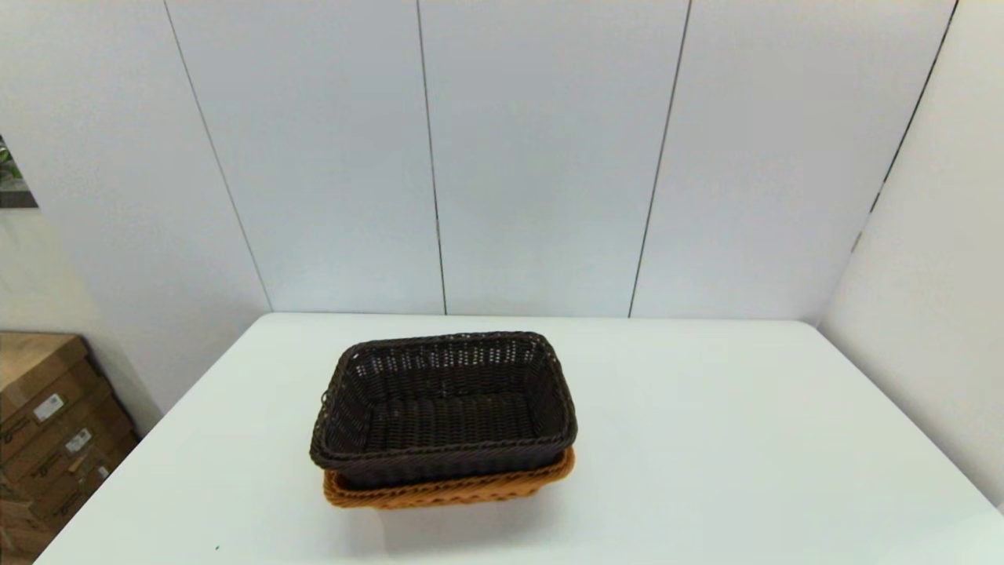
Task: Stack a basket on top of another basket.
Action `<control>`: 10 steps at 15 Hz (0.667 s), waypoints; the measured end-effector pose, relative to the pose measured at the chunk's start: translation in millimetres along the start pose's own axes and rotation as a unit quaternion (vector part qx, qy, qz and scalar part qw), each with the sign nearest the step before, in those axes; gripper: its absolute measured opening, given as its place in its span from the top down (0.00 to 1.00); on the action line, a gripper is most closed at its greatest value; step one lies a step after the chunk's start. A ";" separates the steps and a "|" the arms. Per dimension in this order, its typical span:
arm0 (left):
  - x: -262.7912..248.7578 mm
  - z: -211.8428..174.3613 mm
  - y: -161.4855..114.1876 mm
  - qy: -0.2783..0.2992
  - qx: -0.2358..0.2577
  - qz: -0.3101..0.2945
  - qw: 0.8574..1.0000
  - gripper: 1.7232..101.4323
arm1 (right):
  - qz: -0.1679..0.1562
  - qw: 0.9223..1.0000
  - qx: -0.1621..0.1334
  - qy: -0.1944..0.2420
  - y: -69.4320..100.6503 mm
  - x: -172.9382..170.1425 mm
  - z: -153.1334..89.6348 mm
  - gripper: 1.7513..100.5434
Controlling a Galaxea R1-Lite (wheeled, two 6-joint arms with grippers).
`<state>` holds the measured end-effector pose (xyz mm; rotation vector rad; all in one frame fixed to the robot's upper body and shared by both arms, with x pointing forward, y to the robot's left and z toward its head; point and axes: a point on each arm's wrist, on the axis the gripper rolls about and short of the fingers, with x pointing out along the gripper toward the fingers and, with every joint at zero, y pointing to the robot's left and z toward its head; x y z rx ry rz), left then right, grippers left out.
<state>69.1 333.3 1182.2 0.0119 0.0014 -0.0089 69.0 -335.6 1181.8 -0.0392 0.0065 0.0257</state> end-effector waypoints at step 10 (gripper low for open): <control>0.0 0.0 0.0 0.000 0.000 0.000 1.000 0.04 | 0.000 1.000 0.000 -0.001 0.0 0.0 0.3 0.03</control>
